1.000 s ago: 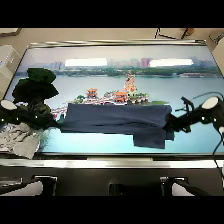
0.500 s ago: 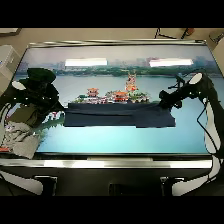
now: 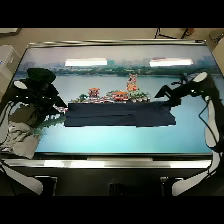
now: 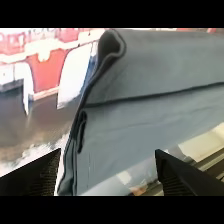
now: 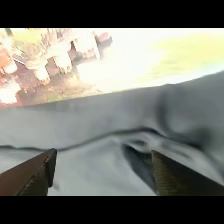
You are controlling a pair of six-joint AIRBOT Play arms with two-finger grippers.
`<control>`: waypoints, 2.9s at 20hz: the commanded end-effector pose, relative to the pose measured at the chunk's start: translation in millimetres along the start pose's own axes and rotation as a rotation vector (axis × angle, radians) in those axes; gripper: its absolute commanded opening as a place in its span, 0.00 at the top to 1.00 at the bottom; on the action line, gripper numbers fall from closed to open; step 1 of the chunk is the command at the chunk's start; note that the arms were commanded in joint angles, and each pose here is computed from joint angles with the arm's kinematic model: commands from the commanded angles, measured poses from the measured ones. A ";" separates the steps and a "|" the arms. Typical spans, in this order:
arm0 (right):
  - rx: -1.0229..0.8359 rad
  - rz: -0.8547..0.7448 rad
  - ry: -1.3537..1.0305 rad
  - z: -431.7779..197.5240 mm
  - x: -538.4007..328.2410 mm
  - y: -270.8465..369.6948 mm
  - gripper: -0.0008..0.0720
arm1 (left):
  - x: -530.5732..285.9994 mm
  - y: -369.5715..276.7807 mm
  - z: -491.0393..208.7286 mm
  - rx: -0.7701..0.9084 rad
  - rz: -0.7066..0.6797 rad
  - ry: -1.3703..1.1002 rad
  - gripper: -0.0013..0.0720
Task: Fold the clothes and pants, and hang the long-sleeved shirts on hangers.
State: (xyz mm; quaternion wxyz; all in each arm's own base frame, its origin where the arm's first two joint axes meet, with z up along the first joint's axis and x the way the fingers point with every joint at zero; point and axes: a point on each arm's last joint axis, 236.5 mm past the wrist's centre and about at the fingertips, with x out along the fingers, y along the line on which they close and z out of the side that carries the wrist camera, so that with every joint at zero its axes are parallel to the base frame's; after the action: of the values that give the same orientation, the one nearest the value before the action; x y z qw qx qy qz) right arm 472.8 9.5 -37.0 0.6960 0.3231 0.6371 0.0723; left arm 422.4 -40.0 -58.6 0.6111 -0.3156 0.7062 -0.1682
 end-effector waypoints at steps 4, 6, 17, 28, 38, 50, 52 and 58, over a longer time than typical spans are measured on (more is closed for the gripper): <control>0.201 -0.032 0.101 -26.4 -59.7 -115.8 0.02 | -85.1 -19.4 -11.3 0.048 0.006 -0.141 0.07; 0.214 -0.022 0.108 -27.6 -52.1 -131.0 0.01 | -99.5 -37.3 -18.4 0.091 0.017 -0.182 0.07; 0.047 0.252 0.226 -32.0 19.6 -75.4 0.01 | -78.5 -120.7 -54.0 0.214 0.034 -0.149 0.07; -0.097 0.027 0.416 -80.6 57.3 -37.8 0.93 | -50.7 -151.8 -62.8 0.300 0.038 -0.119 0.08; -0.061 0.007 0.096 -76.2 -70.8 49.3 0.93 | 145.9 -218.9 -59.0 0.471 0.020 -0.150 0.84; -0.078 -0.002 0.081 -129.7 -134.4 79.4 0.93 | 310.1 -340.4 -95.2 0.176 -0.376 -0.120 0.95; -0.103 0.003 0.042 -131.5 -143.8 85.6 0.93 | 327.5 -347.5 -111.0 0.161 -0.378 -0.079 0.95; -0.162 0.012 -0.052 -142.3 -170.2 101.1 0.93 | 355.9 -427.1 -165.7 0.103 -0.564 -0.025 0.95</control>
State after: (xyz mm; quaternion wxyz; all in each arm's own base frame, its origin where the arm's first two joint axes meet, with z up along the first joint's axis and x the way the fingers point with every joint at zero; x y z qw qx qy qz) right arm 346.0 50.9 151.5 0.7210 0.2799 0.6233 0.1155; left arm 358.4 -575.6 -49.3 0.5936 -0.4237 0.5855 -0.3540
